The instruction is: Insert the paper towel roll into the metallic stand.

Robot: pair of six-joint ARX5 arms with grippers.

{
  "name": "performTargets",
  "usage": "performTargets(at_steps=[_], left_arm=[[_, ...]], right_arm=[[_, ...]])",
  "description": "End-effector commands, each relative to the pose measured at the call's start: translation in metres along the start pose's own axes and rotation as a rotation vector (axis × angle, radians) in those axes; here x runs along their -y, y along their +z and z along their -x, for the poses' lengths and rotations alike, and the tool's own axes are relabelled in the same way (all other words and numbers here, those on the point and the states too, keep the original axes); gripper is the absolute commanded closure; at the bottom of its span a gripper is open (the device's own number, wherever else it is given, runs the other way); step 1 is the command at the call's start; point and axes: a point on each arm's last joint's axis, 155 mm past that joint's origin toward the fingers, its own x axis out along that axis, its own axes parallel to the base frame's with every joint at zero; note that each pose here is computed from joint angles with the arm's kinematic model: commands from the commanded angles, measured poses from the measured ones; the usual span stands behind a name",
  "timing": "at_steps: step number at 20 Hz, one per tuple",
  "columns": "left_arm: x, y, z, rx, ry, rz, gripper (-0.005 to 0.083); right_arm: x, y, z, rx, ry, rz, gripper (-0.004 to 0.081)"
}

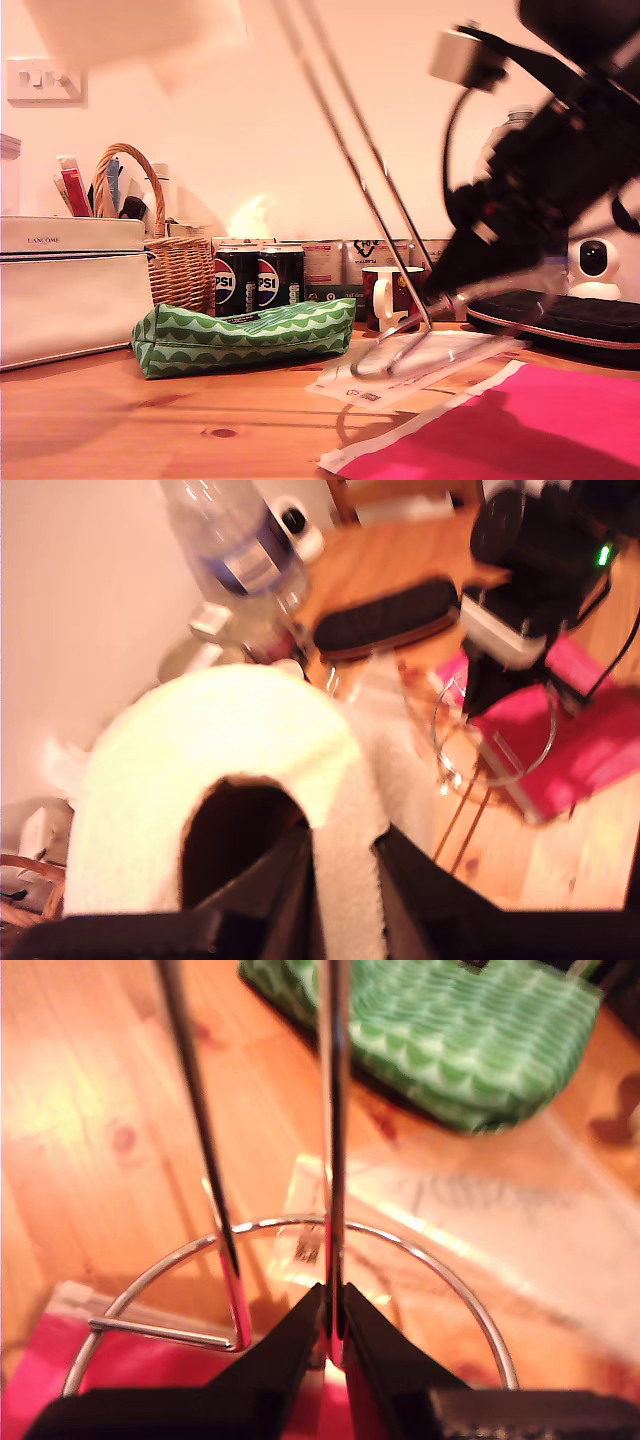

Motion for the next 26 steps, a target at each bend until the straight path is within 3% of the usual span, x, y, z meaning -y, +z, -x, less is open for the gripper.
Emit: performTargets(at_steps=[1,8,17,26], left_arm=[[-0.005,0.009,0.016,0.039,0.024,0.014,0.0794],[-0.01,0.02,0.058,0.102,0.055,0.032,0.0795],[-0.011,0.017,0.069,0.12,0.08,0.051,0.0795],[-0.001,0.026,0.102,0.261,0.043,0.122,0.0795]], right_arm=[[0.006,0.014,0.006,0.027,-0.028,0.03,0.0781],[0.006,0.011,0.006,0.017,-0.029,0.041,0.0781],[-0.002,0.011,0.005,0.021,0.01,0.04,0.0781],[-0.011,0.018,0.006,0.058,0.06,0.044,0.0781]])
